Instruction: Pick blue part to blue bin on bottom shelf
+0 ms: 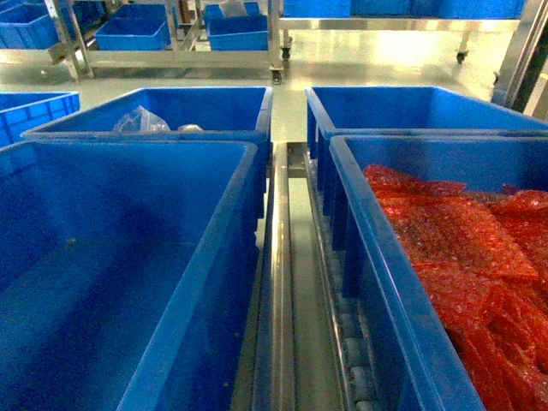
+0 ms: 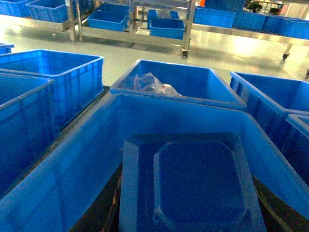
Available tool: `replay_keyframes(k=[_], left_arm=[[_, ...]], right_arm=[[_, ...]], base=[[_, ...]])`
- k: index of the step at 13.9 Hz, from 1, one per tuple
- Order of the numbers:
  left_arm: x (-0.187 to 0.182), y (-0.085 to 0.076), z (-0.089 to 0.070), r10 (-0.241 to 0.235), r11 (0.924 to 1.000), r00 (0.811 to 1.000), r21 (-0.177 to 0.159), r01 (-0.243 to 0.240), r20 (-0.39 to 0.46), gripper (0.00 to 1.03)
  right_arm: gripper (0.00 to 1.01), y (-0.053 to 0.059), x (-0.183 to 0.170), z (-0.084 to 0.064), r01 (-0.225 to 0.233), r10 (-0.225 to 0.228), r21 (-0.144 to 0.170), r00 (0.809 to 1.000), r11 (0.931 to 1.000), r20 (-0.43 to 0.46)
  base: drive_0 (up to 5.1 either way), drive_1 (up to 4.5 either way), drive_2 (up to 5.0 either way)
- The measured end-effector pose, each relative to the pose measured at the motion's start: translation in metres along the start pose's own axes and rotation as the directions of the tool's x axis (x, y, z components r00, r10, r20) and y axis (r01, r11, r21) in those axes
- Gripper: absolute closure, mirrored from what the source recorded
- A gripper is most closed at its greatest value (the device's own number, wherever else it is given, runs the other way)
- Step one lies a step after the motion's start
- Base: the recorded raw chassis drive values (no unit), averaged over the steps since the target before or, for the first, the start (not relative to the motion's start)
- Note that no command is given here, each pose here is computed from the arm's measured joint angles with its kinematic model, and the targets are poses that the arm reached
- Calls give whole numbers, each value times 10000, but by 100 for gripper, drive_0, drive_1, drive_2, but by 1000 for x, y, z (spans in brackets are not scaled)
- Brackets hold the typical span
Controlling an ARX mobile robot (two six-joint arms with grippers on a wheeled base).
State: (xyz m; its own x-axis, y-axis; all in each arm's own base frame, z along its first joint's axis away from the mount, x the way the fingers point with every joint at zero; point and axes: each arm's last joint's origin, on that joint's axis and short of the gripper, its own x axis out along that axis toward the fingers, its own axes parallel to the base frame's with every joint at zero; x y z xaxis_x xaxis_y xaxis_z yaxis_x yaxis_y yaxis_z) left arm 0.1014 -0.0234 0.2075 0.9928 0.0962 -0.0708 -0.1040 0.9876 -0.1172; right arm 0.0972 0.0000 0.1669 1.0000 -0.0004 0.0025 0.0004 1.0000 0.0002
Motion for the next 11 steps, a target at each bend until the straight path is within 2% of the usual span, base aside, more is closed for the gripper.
replay_keyframes(k=[1,2,3,4,6,7,8,9,11], left_arm=[[0,0,0,0,10000,10000,0,0,0,60],[0,-1,-1,420,9988,9985,274,-410,-362,60],[9,-9,1,811,9951,9958,602,-785,-422,60],[25,-20,7,516,9959,9982,759,-493,-297,60],[62,-39,20,138,9971,9999,750,-142,66,60],[83,-48,21,-6,9967,10000,807,0,68,53],[95,-55,11,27,9940,9989,1094,25,-474,40],[92,-59,4,-12,9893,9960,1453,143,-893,27],[84,-59,18,-133,9912,9997,1315,156,-188,3]], right_arm=[[3,0,0,0,0,0,0,10000,10000,0],[3,0,0,0,0,0,0,10000,10000,0],[3,0,0,0,-4,4,0,10000,10000,8],[3,0,0,0,0,0,0,10000,10000,0],[3,0,0,0,0,0,0,10000,10000,4],[3,0,0,0,-4,4,0,10000,10000,0],[3,0,0,0,-4,4,0,10000,10000,0],[3,0,0,0,0,0,0,10000,10000,0],[3,0,0,0,0,0,0,10000,10000,4]], base=[[0,0,0],[0,0,0],[0,0,0],[0,0,0],[0,0,0],[0,0,0],[0,0,0],[0,0,0],[0,0,0]])
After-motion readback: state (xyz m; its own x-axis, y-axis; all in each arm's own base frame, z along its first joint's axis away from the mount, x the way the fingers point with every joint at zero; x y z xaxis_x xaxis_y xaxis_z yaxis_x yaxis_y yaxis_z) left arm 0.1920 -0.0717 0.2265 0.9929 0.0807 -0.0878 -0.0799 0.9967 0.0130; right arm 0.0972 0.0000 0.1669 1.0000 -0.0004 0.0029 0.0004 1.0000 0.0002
